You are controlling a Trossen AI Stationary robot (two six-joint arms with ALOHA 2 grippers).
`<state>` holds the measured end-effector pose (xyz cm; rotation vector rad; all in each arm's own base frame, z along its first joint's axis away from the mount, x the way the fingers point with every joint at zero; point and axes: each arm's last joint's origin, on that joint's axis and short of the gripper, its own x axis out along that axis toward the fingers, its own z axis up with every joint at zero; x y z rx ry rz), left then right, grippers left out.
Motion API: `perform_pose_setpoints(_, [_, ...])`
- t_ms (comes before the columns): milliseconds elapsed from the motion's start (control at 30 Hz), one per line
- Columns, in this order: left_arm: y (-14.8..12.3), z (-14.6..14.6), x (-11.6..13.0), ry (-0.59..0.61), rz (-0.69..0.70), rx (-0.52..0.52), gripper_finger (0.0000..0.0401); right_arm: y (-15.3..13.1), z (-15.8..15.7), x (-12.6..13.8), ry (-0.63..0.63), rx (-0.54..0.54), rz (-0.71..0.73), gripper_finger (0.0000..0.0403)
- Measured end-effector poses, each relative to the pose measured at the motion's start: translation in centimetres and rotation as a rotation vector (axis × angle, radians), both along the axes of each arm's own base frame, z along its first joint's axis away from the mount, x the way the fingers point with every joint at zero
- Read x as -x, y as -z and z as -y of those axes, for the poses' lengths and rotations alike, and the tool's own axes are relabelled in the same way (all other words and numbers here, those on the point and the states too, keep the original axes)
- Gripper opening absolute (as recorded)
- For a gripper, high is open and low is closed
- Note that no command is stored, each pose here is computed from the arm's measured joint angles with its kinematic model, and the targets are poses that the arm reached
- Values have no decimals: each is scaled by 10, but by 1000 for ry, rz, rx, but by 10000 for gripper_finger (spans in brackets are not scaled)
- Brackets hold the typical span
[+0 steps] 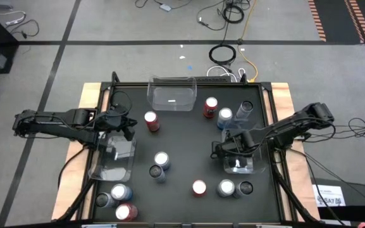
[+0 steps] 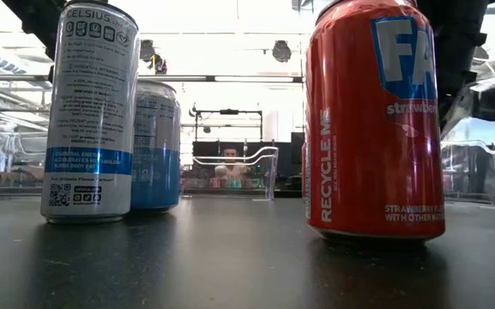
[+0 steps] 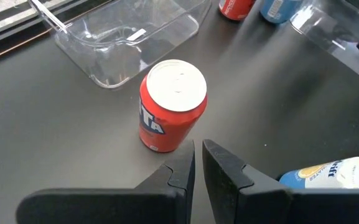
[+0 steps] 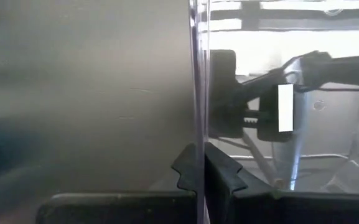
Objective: Sort soda cans
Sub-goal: Adjust the right transparent bin to the middle right of the table
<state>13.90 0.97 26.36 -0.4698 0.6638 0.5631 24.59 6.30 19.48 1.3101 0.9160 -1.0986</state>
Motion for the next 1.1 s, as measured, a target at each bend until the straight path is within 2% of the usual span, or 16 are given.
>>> perform_pose_setpoints(167, [0,0,0,0,-1,0,42,-5,-4,-22,-31,7,-7,0])
perform_pose_setpoints(333, [0,0,0,0,-1,0,42,-8,-1,-39,-40,29,-83,0])
perform_pose_setpoints(700, [0,0,0,0,-1,0,42,-6,2,-84,-65,35,-86,0])
perform_pose_setpoints(933, [0,0,0,9,-2,9,42,3,-1,-92,-101,26,-110,2])
perform_pose_setpoints(1100, [0,1,0,15,0,15,42,1,-1,-91,-114,30,-107,19])
